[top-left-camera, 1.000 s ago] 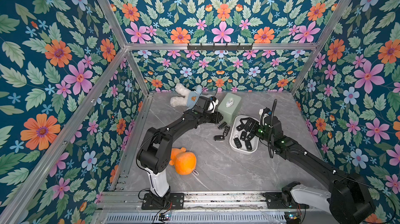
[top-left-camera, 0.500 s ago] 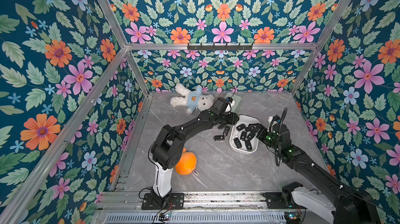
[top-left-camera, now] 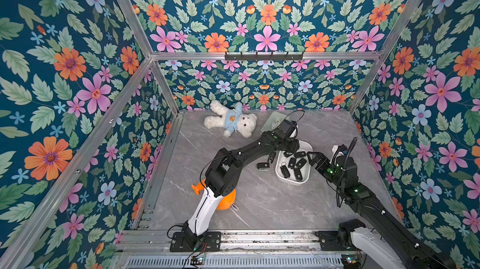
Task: Place the car key into the storage box
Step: Place the car key in the storage box.
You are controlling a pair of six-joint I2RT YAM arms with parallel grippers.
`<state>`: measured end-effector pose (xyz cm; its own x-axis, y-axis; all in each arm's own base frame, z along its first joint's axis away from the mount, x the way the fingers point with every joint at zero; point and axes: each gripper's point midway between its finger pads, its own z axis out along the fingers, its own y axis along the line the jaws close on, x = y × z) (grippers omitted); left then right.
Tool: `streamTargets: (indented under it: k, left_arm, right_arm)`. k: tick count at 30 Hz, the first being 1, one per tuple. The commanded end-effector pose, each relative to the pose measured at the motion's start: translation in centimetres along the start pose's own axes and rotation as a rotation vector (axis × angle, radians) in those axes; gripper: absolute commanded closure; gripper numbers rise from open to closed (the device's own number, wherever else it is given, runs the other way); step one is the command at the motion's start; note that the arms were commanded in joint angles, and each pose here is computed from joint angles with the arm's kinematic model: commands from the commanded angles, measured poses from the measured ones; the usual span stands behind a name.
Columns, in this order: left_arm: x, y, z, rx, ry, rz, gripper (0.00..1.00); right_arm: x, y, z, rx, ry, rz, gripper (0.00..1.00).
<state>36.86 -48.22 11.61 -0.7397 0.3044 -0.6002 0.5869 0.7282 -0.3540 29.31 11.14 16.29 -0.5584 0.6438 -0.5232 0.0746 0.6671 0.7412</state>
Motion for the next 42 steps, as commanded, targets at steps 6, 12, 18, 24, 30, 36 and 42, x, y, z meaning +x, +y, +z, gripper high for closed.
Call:
streamTargets:
  k: [6, 12, 18, 24, 30, 36, 42]
  left_arm:
    - [2.6, 2.5, 2.2, -0.132, 0.082, 0.025, 0.68]
    - [3.5, 3.6, 3.3, -0.178, 0.112, 0.036, 0.67]
    - [4.0, 4.1, 4.2, -0.197, 0.14, 0.046, 0.64]
    - [3.3, 3.4, 3.9, -0.171, 0.125, 0.041, 0.54]
    - [0.6, 1.2, 1.5, -0.103, 0.053, 0.027, 0.48]
    - [-2.5, -0.5, -2.7, -0.046, -0.068, 0.01, 0.45]
    - [-3.8, 0.6, -7.5, -0.051, -0.204, -0.042, 0.42]
  right_arm:
    - [0.4, 0.2, 0.2, -0.025, 0.022, 0.014, 0.01]
    - [0.6, 0.4, 0.4, -0.036, 0.036, 0.02, 0.01]
    - [0.7, 0.4, 0.6, -0.036, 0.042, 0.023, 0.01]
    - [0.5, 0.7, 0.5, -0.037, 0.042, 0.017, 0.01]
    - [-0.5, 1.9, 0.5, -0.054, 0.03, -0.008, 0.01]
    - [-1.7, 3.8, 0.7, -0.098, 0.013, -0.028, 0.01]
    - [-1.5, 6.0, 1.7, -0.192, 0.066, -0.026, 0.01]
